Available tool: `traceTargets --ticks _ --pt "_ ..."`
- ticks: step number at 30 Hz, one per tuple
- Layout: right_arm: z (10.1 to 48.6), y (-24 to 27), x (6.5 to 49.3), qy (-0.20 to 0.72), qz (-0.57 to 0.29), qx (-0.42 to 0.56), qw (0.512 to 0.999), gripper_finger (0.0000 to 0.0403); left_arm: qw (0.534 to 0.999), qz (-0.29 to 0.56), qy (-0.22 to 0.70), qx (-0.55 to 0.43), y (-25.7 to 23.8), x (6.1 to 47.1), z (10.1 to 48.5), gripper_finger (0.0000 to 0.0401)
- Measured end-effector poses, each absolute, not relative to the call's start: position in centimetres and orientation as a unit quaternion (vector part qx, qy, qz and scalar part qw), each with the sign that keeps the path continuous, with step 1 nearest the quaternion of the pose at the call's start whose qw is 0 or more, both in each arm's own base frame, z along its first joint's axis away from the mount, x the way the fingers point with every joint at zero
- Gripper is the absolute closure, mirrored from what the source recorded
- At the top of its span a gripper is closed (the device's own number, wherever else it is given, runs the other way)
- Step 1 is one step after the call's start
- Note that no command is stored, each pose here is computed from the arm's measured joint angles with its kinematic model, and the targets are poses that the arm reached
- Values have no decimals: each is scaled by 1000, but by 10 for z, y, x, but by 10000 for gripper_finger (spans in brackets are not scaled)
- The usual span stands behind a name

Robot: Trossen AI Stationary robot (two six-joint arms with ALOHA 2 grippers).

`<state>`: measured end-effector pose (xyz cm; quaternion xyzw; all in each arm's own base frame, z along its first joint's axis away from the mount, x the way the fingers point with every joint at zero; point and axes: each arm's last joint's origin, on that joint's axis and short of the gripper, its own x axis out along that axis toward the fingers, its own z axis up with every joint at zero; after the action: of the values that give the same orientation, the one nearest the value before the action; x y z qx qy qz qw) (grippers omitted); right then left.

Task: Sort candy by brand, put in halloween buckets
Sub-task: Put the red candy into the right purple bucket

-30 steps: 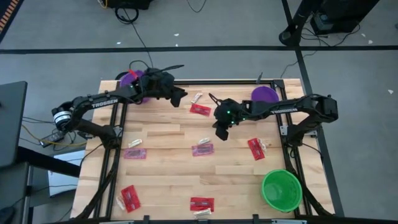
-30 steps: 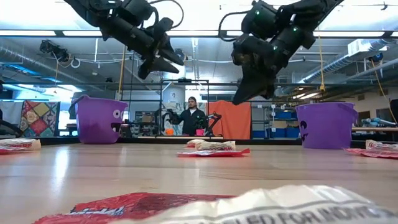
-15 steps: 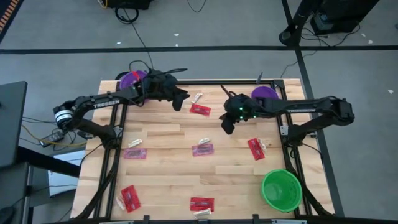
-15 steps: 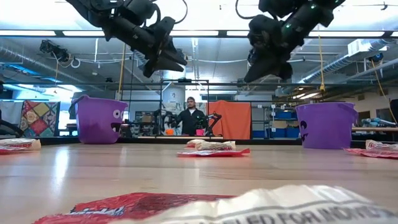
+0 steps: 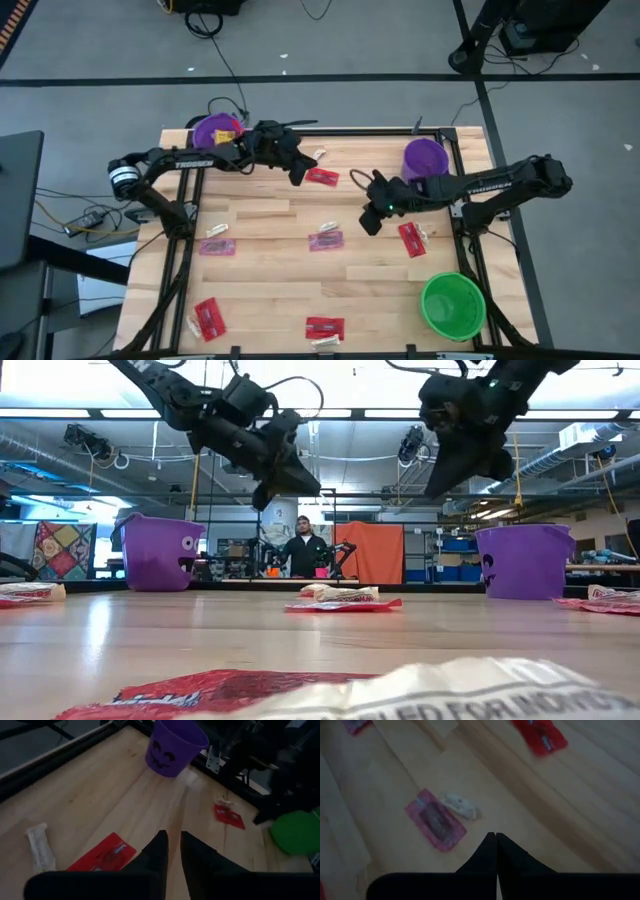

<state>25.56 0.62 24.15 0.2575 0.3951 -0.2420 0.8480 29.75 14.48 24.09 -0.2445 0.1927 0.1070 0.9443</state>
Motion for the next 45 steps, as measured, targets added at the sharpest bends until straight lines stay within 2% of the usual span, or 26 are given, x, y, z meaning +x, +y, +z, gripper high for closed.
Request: traceTargets --ticks 7,12,17,21,24,29,33,37,42,45 --pt "237 26 247 422 -253 278 825 396 943 108 197 -246 149 307 226 393" --pt "233 31 238 454 -276 303 791 396 946 104 211 -222 146 313 216 394" --pt "232 39 237 460 -264 329 781 396 936 124 229 -236 153 320 194 396" --pt "233 42 237 454 -267 327 785 396 917 175 248 -261 165 321 176 377" --pt "233 39 238 449 -274 319 789 396 913 183 258 -257 172 323 169 348" --pt "233 31 240 448 -271 318 790 392 890 212 257 -313 186 329 159 292" --pt "233 30 240 454 -263 320 789 390 883 231 245 -328 196 336 159 265" --pt "233 30 240 463 -250 305 794 390 899 188 264 -294 189 342 159 261" --pt "233 31 240 470 -235 293 798 390 907 130 342 -208 164 347 150 273" --pt "233 30 240 474 -228 280 803 390 895 163 372 -182 157 347 145 272"
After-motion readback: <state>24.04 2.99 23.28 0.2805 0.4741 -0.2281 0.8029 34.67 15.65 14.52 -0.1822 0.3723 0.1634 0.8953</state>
